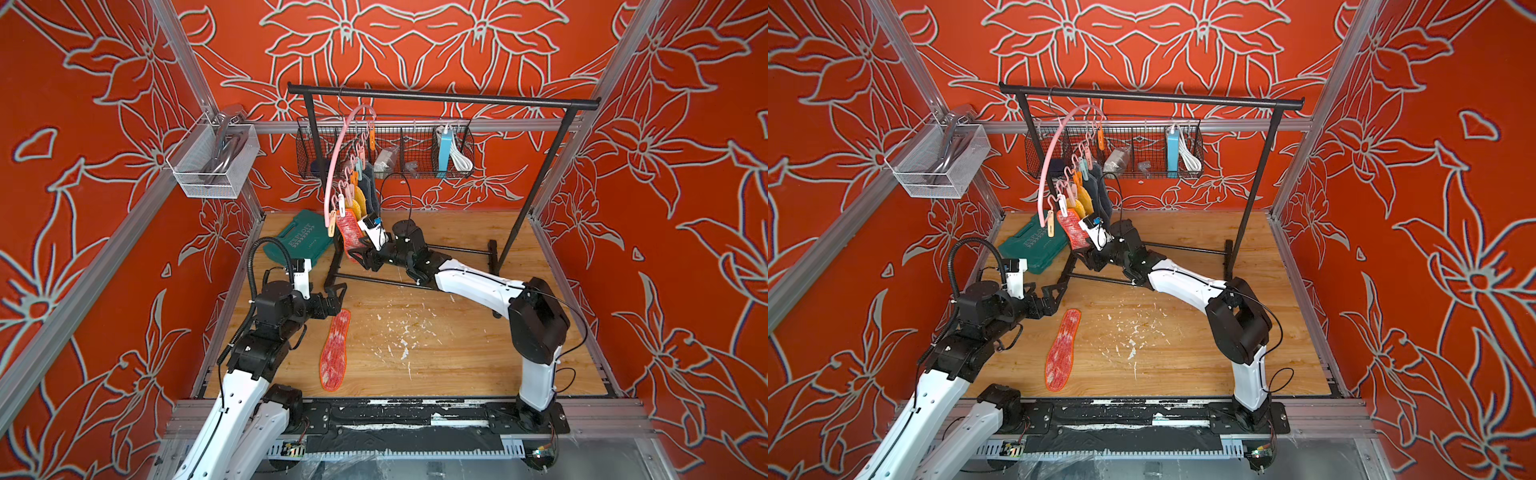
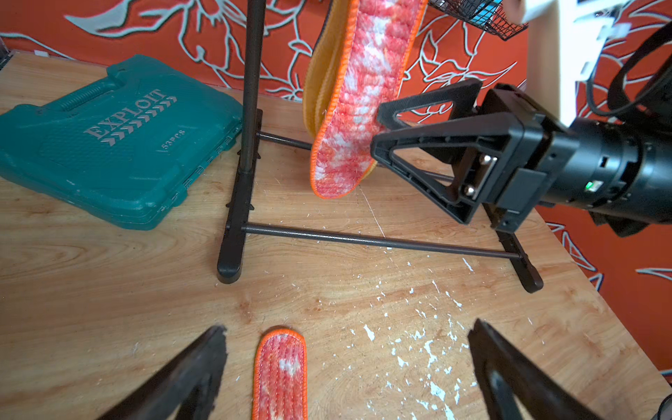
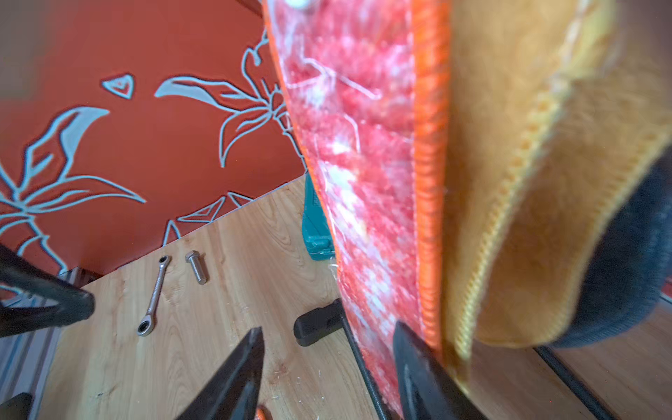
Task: Take the shoe insoles off the hanger
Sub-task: Remove the insole from the hanger.
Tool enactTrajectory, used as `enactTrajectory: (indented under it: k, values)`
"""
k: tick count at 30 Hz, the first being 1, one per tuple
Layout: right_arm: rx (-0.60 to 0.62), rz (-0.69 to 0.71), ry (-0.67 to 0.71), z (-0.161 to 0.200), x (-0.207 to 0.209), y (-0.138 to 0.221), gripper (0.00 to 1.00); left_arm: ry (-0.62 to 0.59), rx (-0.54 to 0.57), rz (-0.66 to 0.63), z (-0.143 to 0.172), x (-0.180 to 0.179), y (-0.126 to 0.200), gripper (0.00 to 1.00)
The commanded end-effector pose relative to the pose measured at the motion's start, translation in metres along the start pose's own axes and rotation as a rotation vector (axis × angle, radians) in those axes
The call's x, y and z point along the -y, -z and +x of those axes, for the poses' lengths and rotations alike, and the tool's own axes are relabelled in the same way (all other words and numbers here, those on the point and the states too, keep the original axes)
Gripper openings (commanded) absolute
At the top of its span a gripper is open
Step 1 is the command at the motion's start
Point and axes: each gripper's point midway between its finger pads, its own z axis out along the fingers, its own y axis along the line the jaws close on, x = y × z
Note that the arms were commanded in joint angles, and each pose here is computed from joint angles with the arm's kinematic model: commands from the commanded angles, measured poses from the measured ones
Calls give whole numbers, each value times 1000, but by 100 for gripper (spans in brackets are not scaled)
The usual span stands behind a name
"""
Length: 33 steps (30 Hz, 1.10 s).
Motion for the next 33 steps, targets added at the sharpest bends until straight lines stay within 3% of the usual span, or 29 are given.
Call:
enactTrajectory:
  k: [1,9,19,22,26,33]
  values:
    - [43,60,33,-19,11,7,65,-2,22,10,-3,1,1,98]
    - [114,46,63,-30,8,13,66,-2,25,7,-3,0,1,98]
    - [111,-11,87,-31,6,-1,66,-3,21,13,-3,1,0,98]
    - [122,-79,81,-33,-4,-7,63,-3,21,14,-3,1,0,98]
    - [131,-137,56,-36,-11,-13,51,-4,25,11,-4,1,1,98]
    - [119,-177,38,-35,-14,-27,50,-5,25,7,-3,0,0,98]
